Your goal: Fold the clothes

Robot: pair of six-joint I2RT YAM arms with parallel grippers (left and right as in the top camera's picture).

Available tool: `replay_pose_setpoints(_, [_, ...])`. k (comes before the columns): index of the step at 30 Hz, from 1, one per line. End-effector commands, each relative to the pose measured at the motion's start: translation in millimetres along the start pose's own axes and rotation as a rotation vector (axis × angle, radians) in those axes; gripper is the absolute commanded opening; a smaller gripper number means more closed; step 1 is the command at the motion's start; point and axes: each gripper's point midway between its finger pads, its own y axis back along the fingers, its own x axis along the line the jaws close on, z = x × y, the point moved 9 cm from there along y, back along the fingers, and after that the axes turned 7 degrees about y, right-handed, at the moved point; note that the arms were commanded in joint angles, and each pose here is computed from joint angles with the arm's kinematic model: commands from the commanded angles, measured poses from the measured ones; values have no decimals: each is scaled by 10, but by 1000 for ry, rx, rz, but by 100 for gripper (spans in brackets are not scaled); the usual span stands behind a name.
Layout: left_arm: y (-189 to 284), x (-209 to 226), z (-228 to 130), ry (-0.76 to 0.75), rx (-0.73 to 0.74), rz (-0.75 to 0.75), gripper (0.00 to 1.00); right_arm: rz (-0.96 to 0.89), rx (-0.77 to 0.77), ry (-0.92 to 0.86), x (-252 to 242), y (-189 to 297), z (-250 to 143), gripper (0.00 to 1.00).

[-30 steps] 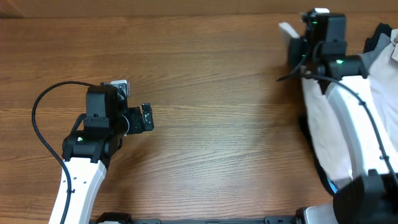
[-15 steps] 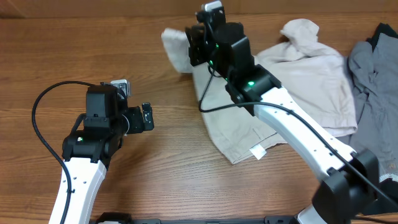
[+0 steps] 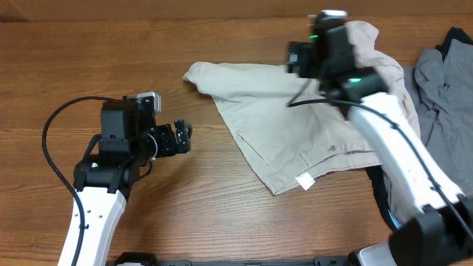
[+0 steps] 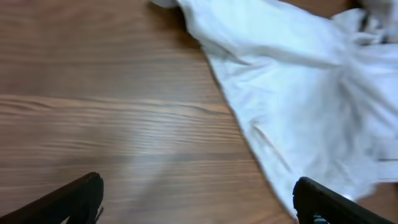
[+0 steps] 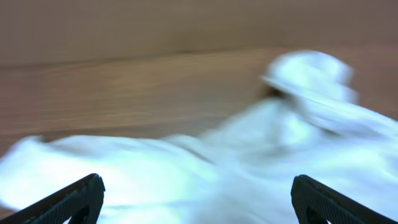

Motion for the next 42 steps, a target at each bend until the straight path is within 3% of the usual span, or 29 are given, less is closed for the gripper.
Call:
replay_pose_setpoints(1, [-100, -192, -103, 91, 104, -97, 100, -91, 1, -101, -477, 278, 67, 100])
replay_pose_setpoints(5, [-378, -463, -388, 165, 273, -101, 100, -183, 76, -233, -909, 319, -50, 100])
replay_pose_setpoints(12, [-977, -782, -1036, 426, 552, 69, 100, -176, 175, -336, -1337, 337, -210, 100])
replay_pose_setpoints(20, [-1631, -1118, -1529, 454, 674, 4, 98, -200, 191, -361, -1459, 350, -249, 100])
replay_pose_setpoints(23, [-1759, -1128, -1710, 500, 717, 44, 95, -200, 191, -361, -1459, 350, -249, 100])
replay_pose_setpoints(25, [-1808, -1129, -1761, 501, 721, 51, 83, -200, 191, -361, -1459, 350, -249, 100])
replay_pose_setpoints(26, [-1837, -1142, -1772, 496, 720, 39, 64, -200, 191, -361, -1459, 350, -249, 100])
replay_pose_setpoints(30, [-1841, -1151, -1763, 472, 717, 21, 4, -203, 190, -359, -1461, 348, -247, 100])
replay_pose_setpoints(37, [-1618, -886, -1583, 420, 754, 91, 4, -202, 191, -351, -1462, 348, -247, 100])
replay_pose_setpoints(42, [-1029, -242, -1036, 389, 654, 270, 4, -202, 191, -346, -1462, 348, -247, 100])
